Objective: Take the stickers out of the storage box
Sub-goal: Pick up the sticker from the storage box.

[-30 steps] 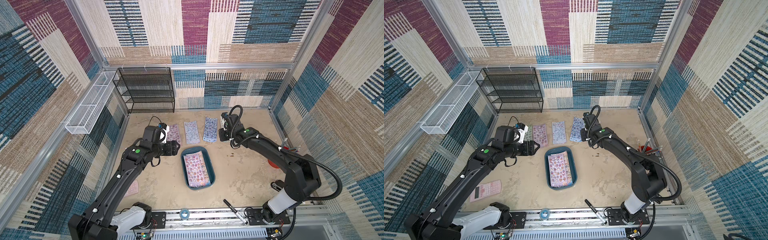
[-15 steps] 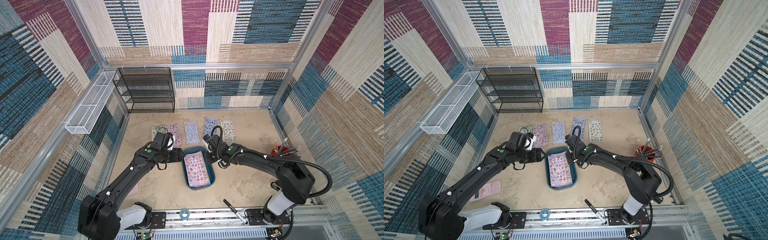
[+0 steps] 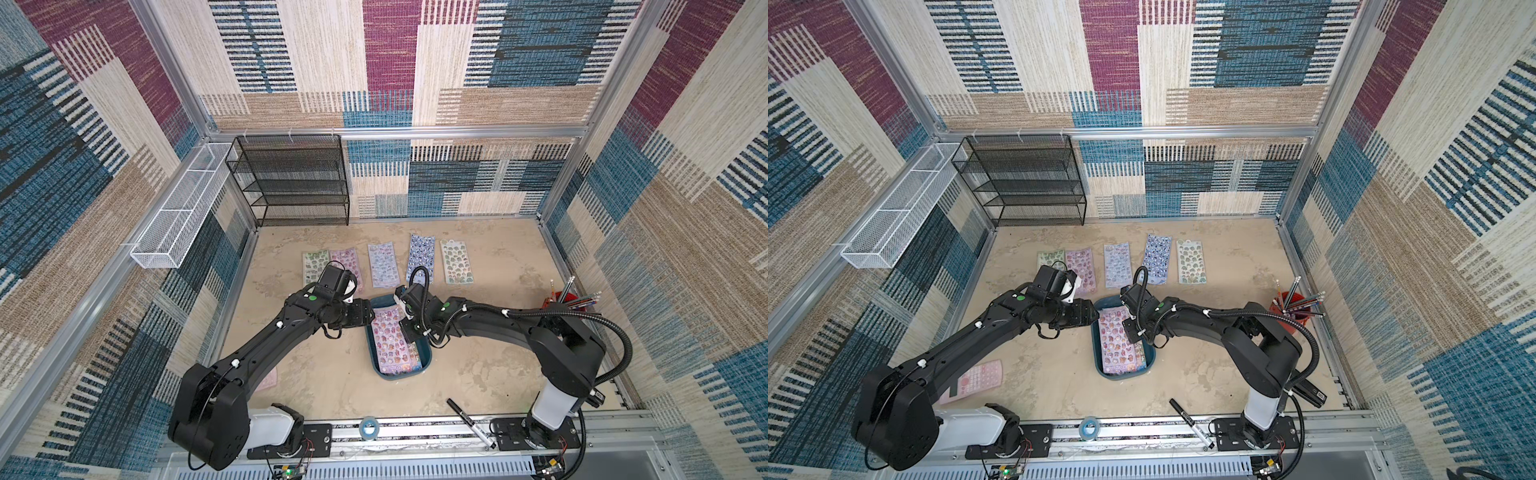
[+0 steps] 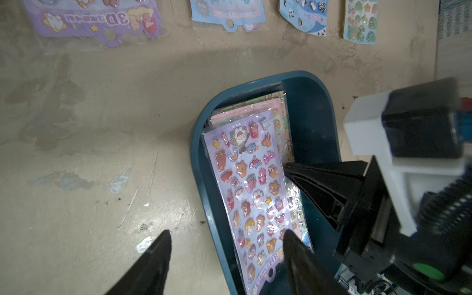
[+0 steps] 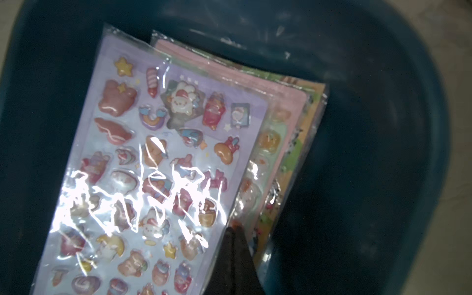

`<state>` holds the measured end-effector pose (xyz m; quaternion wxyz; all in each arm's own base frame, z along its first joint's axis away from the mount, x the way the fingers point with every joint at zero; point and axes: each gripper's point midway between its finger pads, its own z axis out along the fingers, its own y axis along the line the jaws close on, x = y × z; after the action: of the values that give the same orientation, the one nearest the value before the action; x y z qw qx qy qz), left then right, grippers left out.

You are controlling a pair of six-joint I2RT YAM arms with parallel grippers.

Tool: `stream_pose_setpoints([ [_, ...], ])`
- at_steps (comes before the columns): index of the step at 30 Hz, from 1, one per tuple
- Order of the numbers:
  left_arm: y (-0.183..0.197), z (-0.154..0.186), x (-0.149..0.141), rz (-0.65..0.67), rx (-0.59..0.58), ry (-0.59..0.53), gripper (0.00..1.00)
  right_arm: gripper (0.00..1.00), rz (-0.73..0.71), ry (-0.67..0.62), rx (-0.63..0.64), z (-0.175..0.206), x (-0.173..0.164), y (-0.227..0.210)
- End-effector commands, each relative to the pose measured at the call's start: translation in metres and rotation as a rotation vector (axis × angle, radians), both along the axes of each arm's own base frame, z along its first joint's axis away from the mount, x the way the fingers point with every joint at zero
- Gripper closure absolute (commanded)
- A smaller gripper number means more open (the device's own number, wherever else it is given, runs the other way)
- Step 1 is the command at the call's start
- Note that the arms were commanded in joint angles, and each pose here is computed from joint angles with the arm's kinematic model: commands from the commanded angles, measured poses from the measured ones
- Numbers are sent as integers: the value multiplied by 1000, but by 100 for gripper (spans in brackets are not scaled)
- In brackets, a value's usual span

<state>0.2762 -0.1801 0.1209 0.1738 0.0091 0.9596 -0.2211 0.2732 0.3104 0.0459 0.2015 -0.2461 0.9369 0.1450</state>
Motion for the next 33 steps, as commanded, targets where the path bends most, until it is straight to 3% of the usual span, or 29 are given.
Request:
stream_pose_setpoints([
  [1,-4,-6,1,15,-14,13,30,100,-5,10,28,-5,2,8],
  [9,-19,-24,0,1,-45,56,33,100,-5,73,75,-19,-5,21],
  [11,-22,-24,1,-3,-53,57,39,100,-16,70,83,-16,-4,21],
  [14,-24,-25,4,-11,-54,57,57,100,-29,56,84,-8,-3,19],
  [21,-24,-34,7,-5,-32,76,71,91,-55,-6,105,32,5,16],
  [26,-25,-34,11,-6,-27,75,71,88,-56,-23,117,44,5,16],
  [33,-29,-33,14,-12,-36,82,69,94,-12,126,108,-5,-16,24],
])
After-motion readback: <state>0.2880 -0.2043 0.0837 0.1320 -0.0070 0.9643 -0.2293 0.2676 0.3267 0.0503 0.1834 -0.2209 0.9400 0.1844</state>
